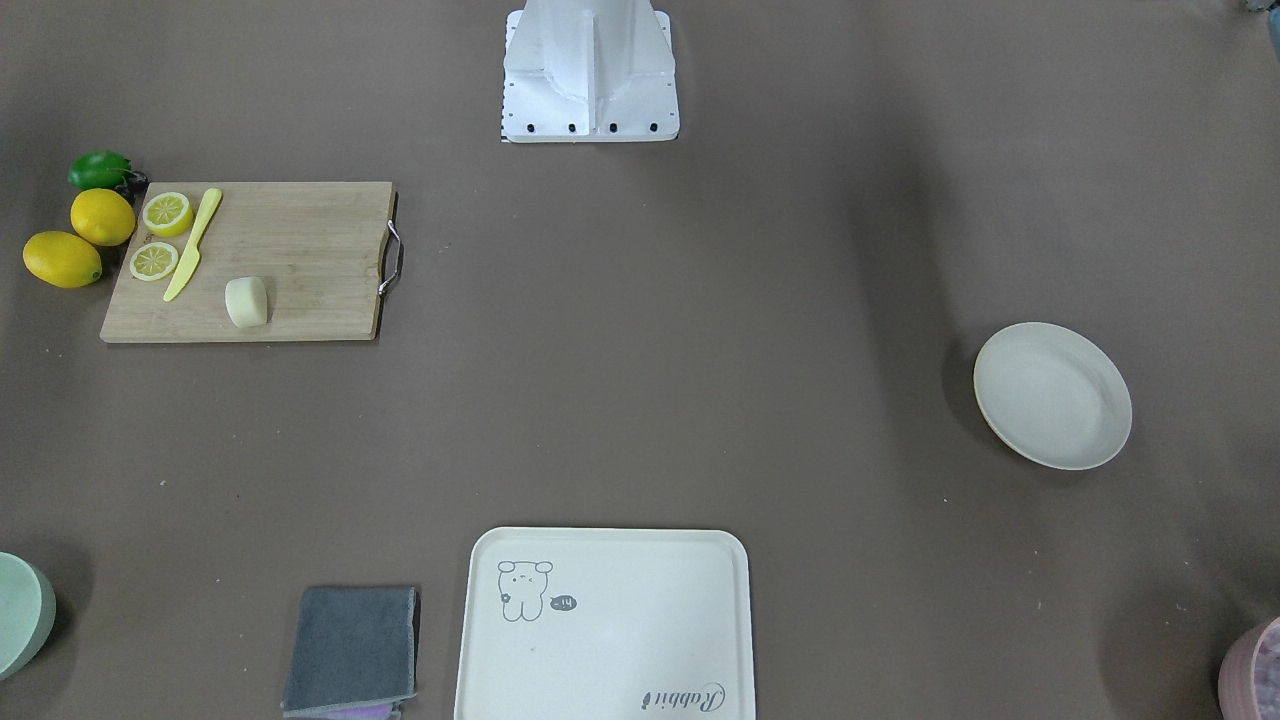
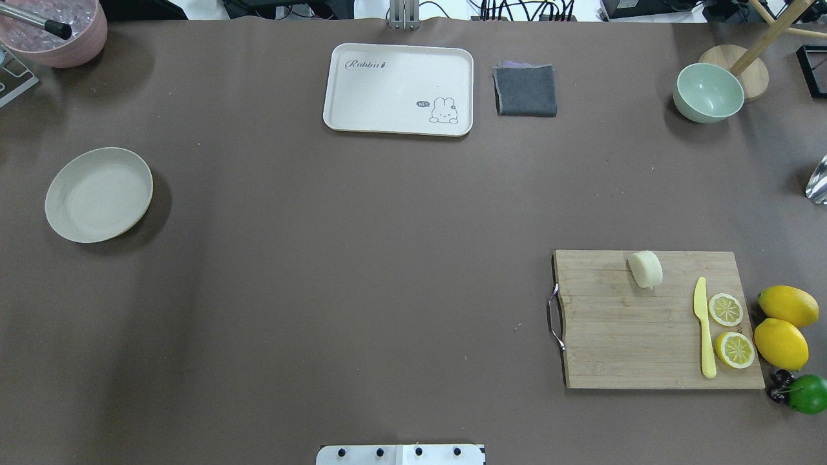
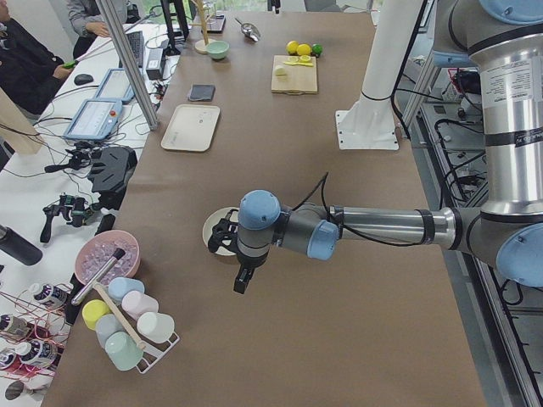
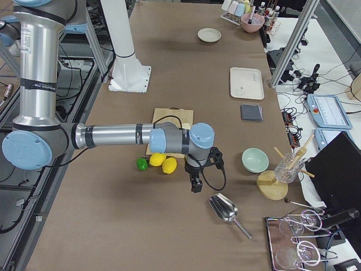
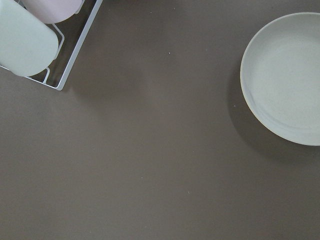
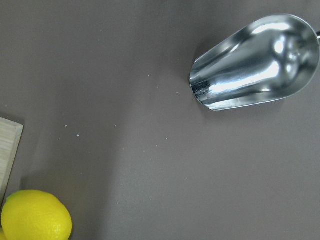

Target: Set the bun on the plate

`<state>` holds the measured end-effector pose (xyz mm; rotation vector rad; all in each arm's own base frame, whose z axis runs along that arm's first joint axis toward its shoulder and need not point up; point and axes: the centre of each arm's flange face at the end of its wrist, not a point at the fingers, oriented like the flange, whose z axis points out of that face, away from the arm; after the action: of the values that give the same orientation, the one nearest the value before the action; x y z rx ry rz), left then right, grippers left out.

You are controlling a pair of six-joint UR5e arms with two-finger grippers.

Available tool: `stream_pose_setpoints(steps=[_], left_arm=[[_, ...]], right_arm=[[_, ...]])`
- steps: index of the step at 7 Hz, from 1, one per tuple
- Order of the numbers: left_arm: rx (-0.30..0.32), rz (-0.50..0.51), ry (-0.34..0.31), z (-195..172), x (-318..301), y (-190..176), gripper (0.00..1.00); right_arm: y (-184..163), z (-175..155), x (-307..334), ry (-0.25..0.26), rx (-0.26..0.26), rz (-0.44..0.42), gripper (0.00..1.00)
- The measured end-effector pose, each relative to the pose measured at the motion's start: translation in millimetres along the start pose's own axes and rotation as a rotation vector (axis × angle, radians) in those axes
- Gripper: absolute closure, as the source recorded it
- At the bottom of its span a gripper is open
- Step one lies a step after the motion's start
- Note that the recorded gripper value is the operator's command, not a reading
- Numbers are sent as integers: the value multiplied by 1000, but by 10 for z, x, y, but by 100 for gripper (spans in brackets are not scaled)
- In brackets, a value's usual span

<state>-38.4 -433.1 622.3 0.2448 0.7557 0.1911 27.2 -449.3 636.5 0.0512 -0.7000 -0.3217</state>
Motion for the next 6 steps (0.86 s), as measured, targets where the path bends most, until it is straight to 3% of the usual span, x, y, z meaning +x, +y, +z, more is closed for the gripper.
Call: stream_pose_setpoints(steps=[6], left_arm=[[13,-45,1,-73,75,1,2]], right_arm=[[36,10,-5,-6,-2,6,0]])
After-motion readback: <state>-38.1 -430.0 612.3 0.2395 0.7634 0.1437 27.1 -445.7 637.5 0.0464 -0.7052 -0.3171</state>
